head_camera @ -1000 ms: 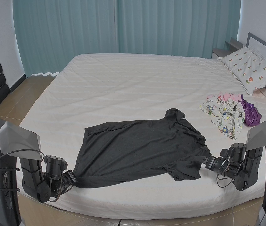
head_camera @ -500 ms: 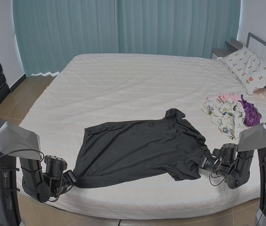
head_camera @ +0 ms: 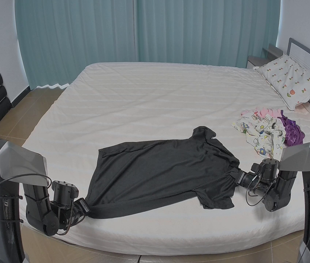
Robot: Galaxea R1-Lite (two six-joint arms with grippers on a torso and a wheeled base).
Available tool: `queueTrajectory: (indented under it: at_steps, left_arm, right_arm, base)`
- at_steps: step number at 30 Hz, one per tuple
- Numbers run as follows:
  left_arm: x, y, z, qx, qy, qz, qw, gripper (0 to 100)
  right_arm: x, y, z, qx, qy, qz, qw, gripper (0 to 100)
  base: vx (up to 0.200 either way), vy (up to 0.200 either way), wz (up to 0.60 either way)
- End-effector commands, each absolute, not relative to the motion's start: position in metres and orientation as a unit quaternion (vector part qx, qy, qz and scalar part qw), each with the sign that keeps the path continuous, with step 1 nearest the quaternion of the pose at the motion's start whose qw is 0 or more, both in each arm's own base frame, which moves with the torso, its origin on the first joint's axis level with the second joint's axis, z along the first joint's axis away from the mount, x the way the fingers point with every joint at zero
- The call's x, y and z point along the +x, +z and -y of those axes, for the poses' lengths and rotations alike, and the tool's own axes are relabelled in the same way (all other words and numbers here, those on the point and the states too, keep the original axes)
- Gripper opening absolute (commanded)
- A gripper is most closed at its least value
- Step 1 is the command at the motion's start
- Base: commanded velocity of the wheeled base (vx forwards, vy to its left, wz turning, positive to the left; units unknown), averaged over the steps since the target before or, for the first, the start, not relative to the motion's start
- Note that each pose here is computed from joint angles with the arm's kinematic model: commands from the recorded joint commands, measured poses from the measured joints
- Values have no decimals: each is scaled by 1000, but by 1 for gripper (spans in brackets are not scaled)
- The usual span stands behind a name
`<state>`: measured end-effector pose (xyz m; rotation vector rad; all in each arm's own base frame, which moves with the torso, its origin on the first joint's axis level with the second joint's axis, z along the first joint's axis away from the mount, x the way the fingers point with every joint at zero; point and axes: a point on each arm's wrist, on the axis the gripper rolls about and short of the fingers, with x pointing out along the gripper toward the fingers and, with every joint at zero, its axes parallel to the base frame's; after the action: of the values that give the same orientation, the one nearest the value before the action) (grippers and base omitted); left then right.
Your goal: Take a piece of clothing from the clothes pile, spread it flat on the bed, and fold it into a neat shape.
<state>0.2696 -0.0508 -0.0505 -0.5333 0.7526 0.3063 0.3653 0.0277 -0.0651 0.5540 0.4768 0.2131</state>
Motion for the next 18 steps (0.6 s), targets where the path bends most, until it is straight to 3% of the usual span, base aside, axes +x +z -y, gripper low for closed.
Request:
queueTrajectory:
  at_steps: [1,2,3,11,18]
  left_arm:
    - [270,-51,51,-256,147,-362,884,0]
    - [270,-51,51,-256,148,-362,884,0]
    - [270,-51,51,-257,147,-362,884,0]
    - [270,-52,50,-257,148,-362,884,0]
    - [270,-51,50,-257,148,-361,884,0]
  right_arm:
    - [374,-63,-27,270,107,-218,932,0]
    - [376,-63,-27,270,108,-216,932,0]
    - [379,-61,-27,269,108,-211,933,100]
    - [379,-58,-27,269,103,-205,935,100]
    - [348,-49,-9,276,80,-224,931,100]
  base:
    - [0,0,0]
    - [0,0,0]
    - [0,0,0]
    - [0,0,0]
    - [0,0,0]
